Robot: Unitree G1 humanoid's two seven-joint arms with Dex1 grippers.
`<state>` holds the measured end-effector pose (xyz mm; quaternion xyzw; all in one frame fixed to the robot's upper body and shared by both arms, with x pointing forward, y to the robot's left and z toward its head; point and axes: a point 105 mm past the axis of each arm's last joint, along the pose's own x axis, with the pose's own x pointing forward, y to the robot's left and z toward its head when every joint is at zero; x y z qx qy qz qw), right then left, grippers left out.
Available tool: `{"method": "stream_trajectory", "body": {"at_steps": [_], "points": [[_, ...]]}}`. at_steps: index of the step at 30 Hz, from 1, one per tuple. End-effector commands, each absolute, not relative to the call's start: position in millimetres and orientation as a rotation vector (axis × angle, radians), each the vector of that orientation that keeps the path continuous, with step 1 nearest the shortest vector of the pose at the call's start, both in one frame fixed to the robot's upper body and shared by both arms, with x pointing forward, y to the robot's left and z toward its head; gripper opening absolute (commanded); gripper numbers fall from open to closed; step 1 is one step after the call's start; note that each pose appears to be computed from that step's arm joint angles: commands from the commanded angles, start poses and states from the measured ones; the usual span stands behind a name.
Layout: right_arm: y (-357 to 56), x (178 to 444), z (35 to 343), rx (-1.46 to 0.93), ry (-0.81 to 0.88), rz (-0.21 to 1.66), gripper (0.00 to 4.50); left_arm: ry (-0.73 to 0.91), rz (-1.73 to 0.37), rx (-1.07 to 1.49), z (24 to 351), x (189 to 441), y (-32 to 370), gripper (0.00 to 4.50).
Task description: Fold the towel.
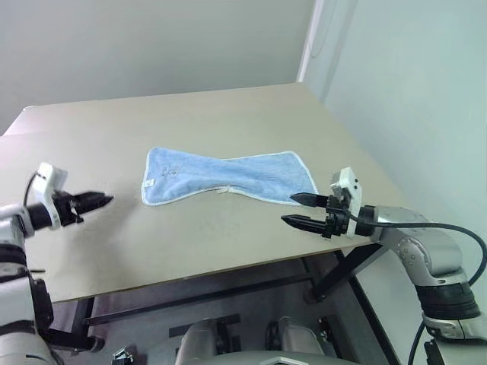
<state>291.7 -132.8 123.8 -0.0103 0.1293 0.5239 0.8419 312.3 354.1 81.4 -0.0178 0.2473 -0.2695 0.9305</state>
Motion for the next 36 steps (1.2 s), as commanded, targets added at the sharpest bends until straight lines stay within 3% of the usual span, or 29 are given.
{"method": "stream_trajectory", "body": {"at_steps": [1,6,16,20,30,36], "points": [[-129,300,139,-0.069,0.214,1.119,3.72,0.432,-0.603,-0.003,102,322,342,2.03],[-135,306,135,-0.089,0.22,1.079,3.72,0.401,-0.638,-0.039,102,329,325,2.03],[-163,333,114,-0.142,0.301,0.828,3.72,0.461,-0.809,0.108,90,325,294,2.03],[-161,336,115,-0.135,0.296,0.822,3.72,0.454,-0.833,0.184,87,330,287,2.03],[-164,347,114,-0.178,0.293,0.774,3.72,0.386,-0.81,0.291,79,360,263,2.03],[-170,344,112,-0.18,0.3,0.746,3.72,0.504,-0.748,0.265,61,365,270,2.03]]}}
